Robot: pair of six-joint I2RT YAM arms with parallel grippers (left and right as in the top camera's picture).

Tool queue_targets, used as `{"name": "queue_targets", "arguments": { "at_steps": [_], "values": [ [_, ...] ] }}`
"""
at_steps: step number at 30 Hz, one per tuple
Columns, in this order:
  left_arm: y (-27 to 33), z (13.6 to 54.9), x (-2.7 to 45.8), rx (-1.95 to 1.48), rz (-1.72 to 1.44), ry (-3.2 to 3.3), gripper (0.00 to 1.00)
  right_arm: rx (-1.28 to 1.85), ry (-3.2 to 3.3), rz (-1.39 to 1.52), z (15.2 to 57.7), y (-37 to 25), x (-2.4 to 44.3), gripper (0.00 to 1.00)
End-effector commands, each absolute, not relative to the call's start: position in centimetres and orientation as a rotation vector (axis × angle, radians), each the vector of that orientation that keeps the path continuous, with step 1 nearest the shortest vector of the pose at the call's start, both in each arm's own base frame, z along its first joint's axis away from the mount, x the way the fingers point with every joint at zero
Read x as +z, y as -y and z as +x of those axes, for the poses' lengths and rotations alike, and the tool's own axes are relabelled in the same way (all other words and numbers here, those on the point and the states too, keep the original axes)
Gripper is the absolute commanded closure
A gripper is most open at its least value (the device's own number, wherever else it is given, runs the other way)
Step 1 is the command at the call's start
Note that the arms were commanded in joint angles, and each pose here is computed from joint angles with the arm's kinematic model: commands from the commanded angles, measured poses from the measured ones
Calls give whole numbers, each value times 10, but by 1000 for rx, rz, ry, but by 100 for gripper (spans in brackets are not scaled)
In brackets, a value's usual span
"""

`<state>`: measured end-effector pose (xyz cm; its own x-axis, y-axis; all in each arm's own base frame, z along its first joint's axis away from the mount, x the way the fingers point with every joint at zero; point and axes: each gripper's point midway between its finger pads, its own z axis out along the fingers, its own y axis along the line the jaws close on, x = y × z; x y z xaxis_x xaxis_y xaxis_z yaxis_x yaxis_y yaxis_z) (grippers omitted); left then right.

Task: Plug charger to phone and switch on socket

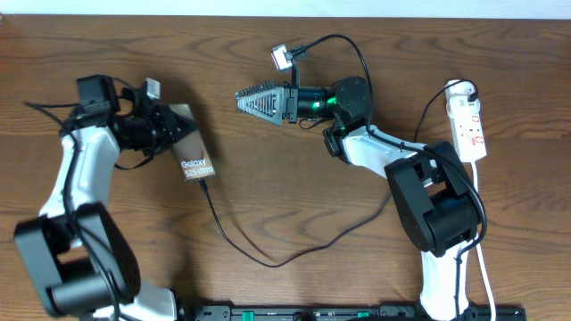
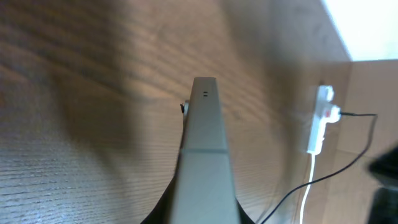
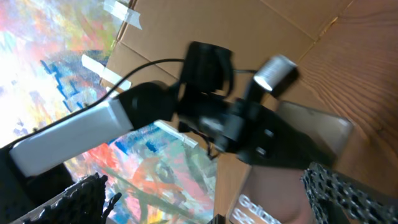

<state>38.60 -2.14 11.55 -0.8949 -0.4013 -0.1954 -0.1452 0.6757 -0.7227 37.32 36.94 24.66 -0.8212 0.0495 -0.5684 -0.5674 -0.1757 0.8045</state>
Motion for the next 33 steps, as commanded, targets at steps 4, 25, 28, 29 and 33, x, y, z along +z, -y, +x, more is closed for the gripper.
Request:
{"name": "queue_targets", "arguments": {
  "at_steps": [4, 25, 28, 29, 33],
  "values": [
    [24, 386, 75, -1091, -471, -2640, 93, 2025, -1652, -618, 376, -368, 254, 1],
    [7, 377, -3, -945, -606, -2820, 93, 2023, -1650, -625, 376, -368, 254, 1],
    [-1, 376, -8, -858, -614, -2844, 93, 2023, -1650, -625, 376, -368, 254, 1],
    [-3, 376, -9, -845, -614, -2845, 93, 2023, -1650, -625, 376, -368, 254, 1],
    [-6, 382, -9, -821, -598, -2826, 93, 2019, -1646, -630, 375, -368, 254, 1]
  ]
}}
